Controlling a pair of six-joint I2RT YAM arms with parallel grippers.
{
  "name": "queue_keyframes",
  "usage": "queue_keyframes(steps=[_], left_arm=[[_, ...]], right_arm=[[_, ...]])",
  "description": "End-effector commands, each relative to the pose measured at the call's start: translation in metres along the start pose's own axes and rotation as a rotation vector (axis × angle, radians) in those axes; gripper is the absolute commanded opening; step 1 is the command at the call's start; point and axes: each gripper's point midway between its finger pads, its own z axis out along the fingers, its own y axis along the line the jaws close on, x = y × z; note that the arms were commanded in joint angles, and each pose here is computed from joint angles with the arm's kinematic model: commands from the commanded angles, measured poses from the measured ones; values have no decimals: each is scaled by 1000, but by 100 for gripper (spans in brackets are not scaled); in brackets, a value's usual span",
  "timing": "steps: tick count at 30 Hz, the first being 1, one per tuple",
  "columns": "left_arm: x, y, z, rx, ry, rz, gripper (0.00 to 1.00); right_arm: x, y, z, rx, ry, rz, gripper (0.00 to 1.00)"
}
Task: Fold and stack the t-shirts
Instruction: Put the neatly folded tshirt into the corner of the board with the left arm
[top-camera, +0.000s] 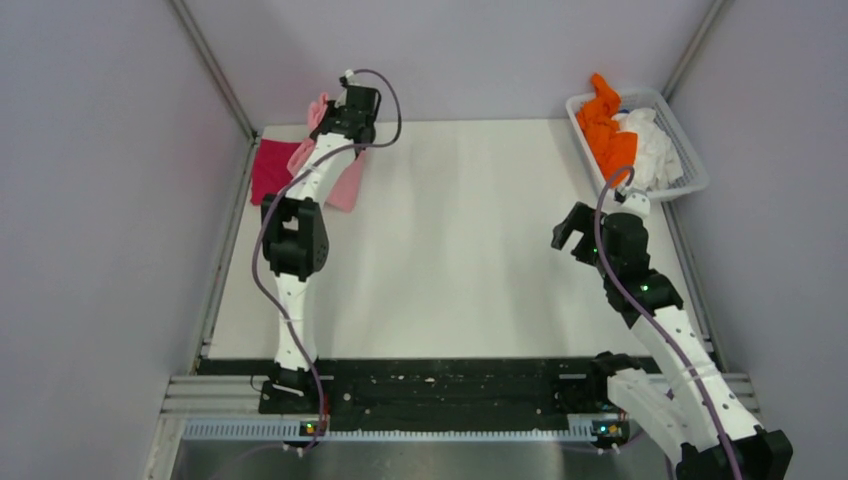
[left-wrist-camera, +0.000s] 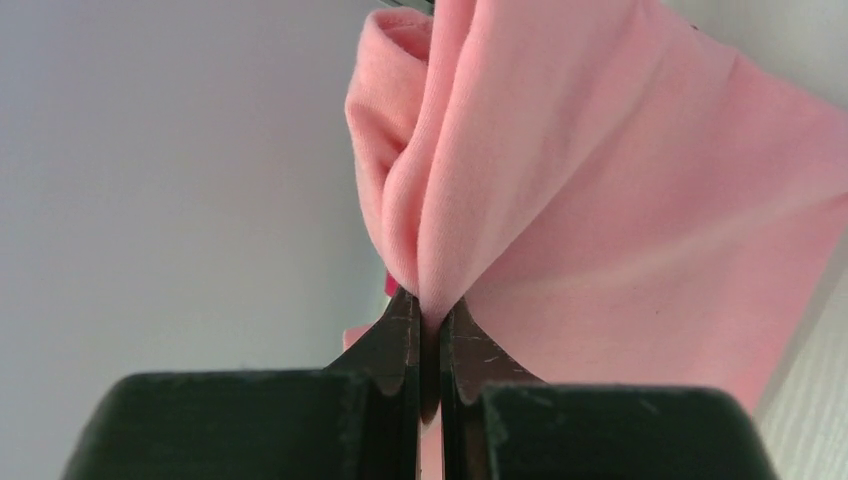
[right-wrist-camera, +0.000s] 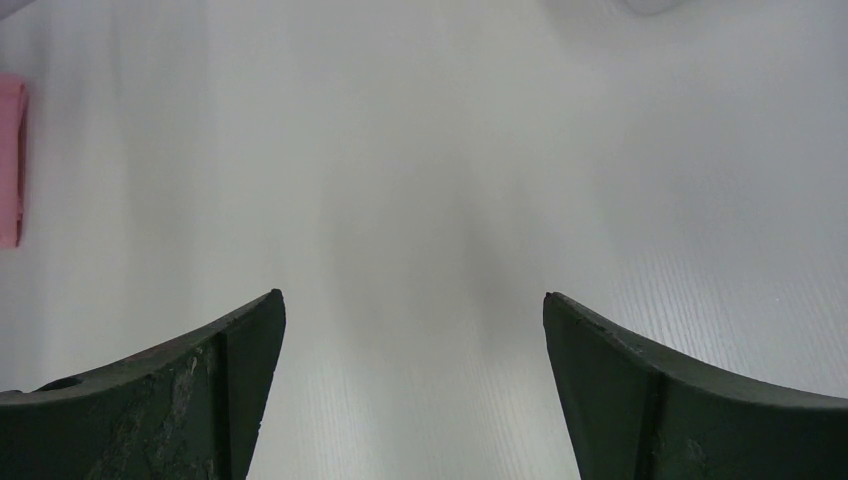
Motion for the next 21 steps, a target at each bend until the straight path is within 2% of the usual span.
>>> queue_keyframes(steps=[1,9,12,21], left_arm=[[-57,88,-33,-101,-146,-165,0],[-71,120,-54,-117,-190,-255,0],[-70,123,-51,-110,-191,-267,0],[-31,85,18,-25,-76,-272,0]], right_arm=[[-9,0,0,4,-27,-6,99],[-9,0,-1,2,-31,-3,99],[-10,0,-1,5,-33,-4,99],[-10,-6,3,41,-30,-8,99]])
